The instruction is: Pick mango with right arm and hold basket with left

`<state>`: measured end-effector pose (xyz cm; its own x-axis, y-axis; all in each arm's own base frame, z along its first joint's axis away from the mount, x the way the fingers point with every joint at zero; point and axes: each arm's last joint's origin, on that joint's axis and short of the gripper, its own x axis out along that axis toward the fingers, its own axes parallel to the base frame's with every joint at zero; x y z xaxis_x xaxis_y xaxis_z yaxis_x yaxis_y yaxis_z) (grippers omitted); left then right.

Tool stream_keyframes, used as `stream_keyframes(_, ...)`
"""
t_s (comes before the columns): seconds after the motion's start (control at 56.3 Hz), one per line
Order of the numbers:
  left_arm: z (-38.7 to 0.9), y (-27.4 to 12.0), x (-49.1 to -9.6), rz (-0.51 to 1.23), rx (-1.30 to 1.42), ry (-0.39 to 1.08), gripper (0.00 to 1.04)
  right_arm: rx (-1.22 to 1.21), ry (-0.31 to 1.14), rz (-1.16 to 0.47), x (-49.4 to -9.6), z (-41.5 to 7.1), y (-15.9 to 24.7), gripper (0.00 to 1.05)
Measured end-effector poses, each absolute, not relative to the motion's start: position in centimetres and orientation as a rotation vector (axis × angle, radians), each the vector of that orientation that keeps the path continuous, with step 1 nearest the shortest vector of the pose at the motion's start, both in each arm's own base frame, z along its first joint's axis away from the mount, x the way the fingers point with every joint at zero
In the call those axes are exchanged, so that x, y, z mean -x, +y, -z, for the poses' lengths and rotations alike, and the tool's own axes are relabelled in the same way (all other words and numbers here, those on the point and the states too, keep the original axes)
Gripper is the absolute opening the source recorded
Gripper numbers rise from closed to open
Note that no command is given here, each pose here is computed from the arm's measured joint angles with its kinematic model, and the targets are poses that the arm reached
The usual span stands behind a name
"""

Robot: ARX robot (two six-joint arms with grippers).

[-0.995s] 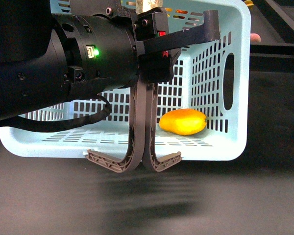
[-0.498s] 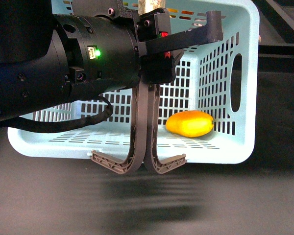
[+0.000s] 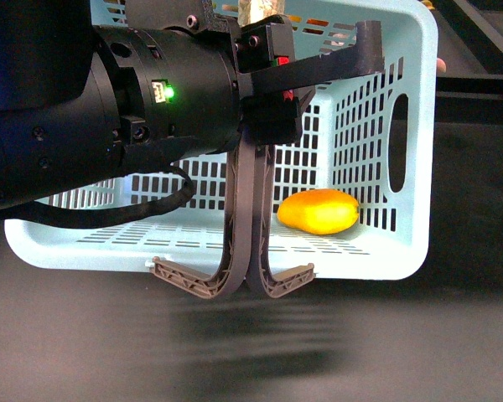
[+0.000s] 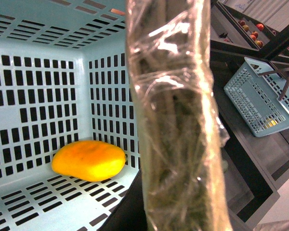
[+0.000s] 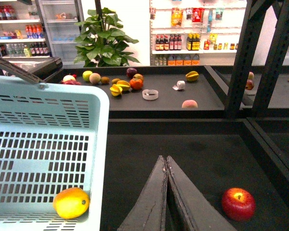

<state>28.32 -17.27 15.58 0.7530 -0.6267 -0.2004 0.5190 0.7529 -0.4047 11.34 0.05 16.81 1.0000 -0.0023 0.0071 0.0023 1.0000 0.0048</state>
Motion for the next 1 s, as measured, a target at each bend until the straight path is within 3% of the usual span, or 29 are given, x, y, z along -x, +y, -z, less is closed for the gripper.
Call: stream_keyframes(0.995, -15.6, -17.3, -28.3, 0.637, 0.337, 0.337, 0.08, -0.004, -0.001, -0.002, -9.8, -16.5, 0.0, 0.02)
